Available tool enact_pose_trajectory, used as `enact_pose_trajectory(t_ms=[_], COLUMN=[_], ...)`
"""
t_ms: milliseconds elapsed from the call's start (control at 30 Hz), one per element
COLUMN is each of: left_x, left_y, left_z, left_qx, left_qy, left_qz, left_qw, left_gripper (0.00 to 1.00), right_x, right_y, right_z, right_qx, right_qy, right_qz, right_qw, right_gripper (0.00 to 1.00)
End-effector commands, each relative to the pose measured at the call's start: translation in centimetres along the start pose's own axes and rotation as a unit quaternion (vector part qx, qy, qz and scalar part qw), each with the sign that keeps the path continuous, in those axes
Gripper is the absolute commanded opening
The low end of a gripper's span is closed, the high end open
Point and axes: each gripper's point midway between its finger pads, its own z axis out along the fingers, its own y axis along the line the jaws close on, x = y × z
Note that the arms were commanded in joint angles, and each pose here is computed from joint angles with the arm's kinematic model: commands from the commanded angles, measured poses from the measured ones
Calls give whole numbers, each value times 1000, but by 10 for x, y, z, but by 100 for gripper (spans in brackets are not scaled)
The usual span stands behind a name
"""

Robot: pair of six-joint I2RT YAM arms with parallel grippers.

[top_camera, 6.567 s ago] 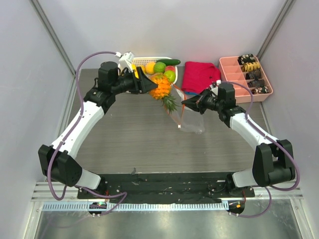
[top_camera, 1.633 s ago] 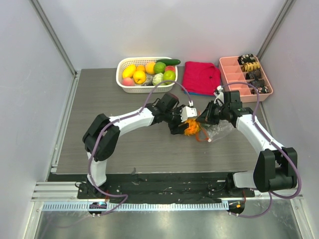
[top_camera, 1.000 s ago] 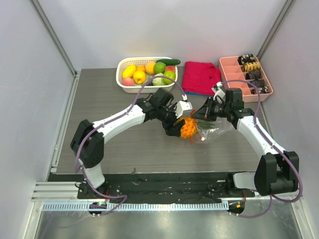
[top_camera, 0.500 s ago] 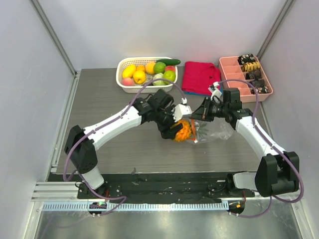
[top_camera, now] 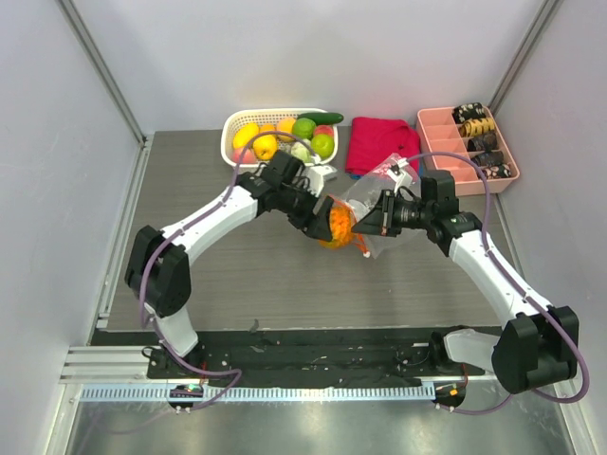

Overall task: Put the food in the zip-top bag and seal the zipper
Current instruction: Place the fake fruit in the zipper food storage bag.

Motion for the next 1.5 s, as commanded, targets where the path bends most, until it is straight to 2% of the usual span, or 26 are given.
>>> enact_pose_trajectory(t_ms=[0, 100, 133, 167, 267, 500, 567, 633, 700, 767, 833, 867, 900, 933, 1000, 1067, 1167, 1200, 1267, 1400, 1467], left_x=[-42, -50, -52, -53, -54, -51, -56, -64, -66, -61, -60, -57, -57, -57, -53, -42, -25, -22, -15, -10, -5], left_y=[-28, -33, -35, -37, -42, -30, -22, -15, -13, -15, -24, -16, -15, -13, -4, 1, -6, -12, -22, -39, -34], left_z=[-26, -29, -28, -29, -31, -47, -51, -53, -50, -42, -37, -36, -36, -35, -35, -32, -36, -40, -54, -83, -103], left_qx=[71, 82, 95, 110, 140, 168, 140, 119, 102, 48, 12, -31, -41, -53, -94, -110, -101, -85, -71, -54, -73], left_qy=[-98, -122, -124, -122, -116, -113, -141, -172, -186, -179, -179, -182, -183, -183, -172, -149, -118, -114, -127, -149, -167], left_qz=[-45, -105, -123, -169, -226, -277, -276, -307, -307, -294, -251, -253, -248, -240, -239, -237, -210, -202, -172, -124, -134], left_qw=[992, 983, 980, 972, 957, 939, 940, 928, 927, 938, 951, 950, 950, 952, 951, 954, 965, 969, 974, 980, 974], left_gripper=[7, 9, 10, 10, 10, 8, 9, 12, 20, 23, 32, 35, 40, 41, 53, 72, 86, 88, 100, 100, 100], right_x=[-3, -8, -7, -7, -1, 5, 2, 2, -3, -10, -24, -27, -27, -30, -32, -37, -47, -48, -53, -51, -50], right_y=[15, 24, 25, 28, 24, 14, 17, 20, 27, 39, 53, 57, 62, 65, 61, 61, 55, 53, 48, 43, 42], right_z=[-4, 4, 7, 10, 15, 9, 10, 13, 17, 20, 21, 21, 23, 23, 26, 25, 20, 20, 17, 18, 19], right_qx=[-25, -48, -50, -51, -48, -19, -24, -36, -55, -83, -125, -134, -145, -160, -163, -173, -178, -177, -177, -175, -173], right_qy=[-3, -9, -8, -5, 8, 24, 17, 11, 4, -14, -51, -62, -57, -66, -67, -75, -89, -92, -99, -101, -98], right_qz=[-21, -5, -2, -4, -1, -38, -30, -10, 19, 63, 70, 85, 131, 132, 187, 202, 240, 247, 261, 271, 271], right_qw=[999, 999, 999, 999, 999, 999, 999, 999, 998, 994, 988, 985, 979, 976, 966, 961, 950, 948, 944, 941, 942], right_gripper=[1, 1, 1, 1, 1, 1, 1, 1, 1, 1, 1, 1, 1, 1, 1, 1, 1, 1, 1, 1, 1])
